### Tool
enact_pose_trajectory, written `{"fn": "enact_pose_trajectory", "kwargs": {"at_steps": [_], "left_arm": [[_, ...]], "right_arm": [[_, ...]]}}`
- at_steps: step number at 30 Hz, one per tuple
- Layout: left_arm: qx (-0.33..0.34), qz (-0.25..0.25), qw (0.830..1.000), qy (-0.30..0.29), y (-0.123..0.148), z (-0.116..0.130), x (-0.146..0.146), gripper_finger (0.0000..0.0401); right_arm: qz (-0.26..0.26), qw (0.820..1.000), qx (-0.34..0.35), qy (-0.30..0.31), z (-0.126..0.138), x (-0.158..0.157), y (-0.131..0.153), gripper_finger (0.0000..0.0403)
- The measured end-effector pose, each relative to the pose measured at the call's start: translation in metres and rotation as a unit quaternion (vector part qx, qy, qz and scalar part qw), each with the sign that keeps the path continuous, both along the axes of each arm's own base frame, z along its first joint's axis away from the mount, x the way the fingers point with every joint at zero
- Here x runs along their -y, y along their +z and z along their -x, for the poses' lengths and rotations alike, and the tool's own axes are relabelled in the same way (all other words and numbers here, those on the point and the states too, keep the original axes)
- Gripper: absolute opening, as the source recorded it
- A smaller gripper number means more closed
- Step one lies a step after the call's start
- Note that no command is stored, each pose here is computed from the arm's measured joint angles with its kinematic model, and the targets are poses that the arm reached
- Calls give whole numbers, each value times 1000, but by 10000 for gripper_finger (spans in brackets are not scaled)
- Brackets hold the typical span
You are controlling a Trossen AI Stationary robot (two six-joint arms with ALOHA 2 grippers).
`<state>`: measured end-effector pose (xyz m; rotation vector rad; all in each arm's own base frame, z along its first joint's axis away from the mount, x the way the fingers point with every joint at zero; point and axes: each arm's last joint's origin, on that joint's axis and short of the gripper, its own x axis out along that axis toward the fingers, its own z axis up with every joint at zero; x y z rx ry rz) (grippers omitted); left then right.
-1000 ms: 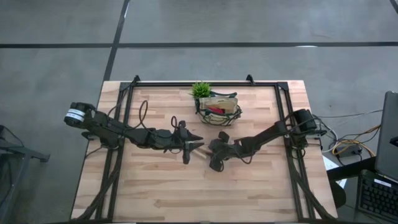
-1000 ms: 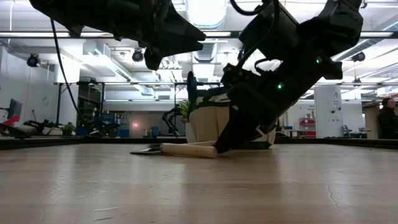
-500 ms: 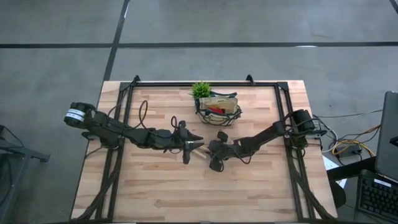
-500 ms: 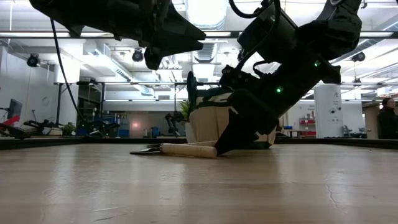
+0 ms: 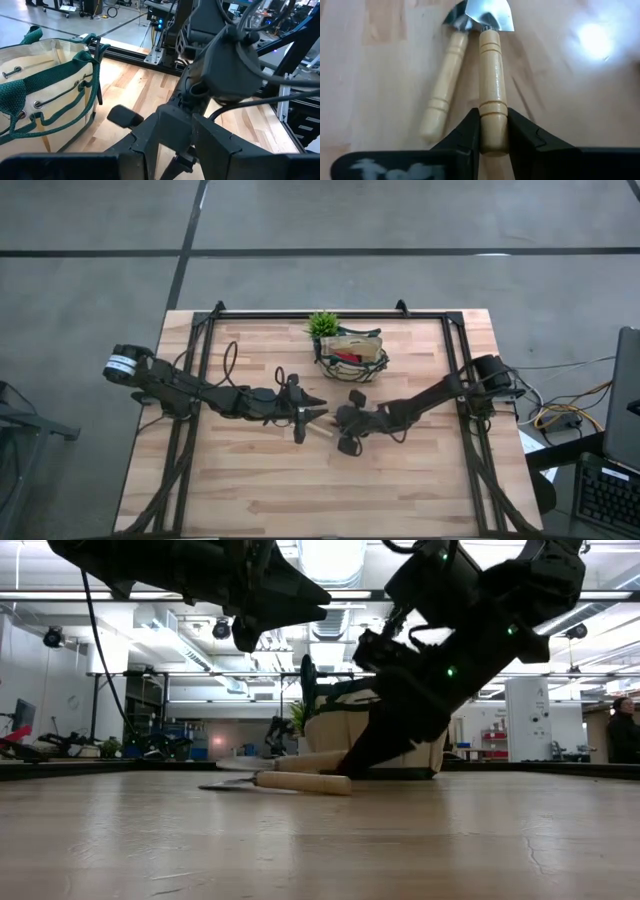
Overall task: Pick & Place Garden tools in Gardening bag
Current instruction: Put the right brown trowel into the gardening bag
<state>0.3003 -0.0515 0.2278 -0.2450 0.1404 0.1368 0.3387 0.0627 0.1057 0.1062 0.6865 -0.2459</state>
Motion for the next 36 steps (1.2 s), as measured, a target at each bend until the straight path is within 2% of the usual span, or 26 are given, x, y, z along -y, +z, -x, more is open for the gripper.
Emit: {"fn": "enact_pose_trajectory", "kwargs": {"at_steps": [7,10,14,21,30,36], "left_arm": [[11,5,1000,14,2,0,0,119],[4,-42,999,-2,2,0,3,119],[-11,-138,988,-68,0,2,12,119],[-3,-216,970,-109,1,6,29,119],[4,-238,961,-141,2,11,47,119],[21,-242,961,-131,5,12,49,119]], "right_arm": [[25,1000,-3,8,7,-5,19,61],[30,999,-23,19,16,-7,31,61],[14,997,-60,46,34,-11,50,61],[-51,987,-98,112,68,-12,87,61],[-115,976,-38,180,112,-5,146,61],[-140,968,10,207,130,-1,167,61]]}}
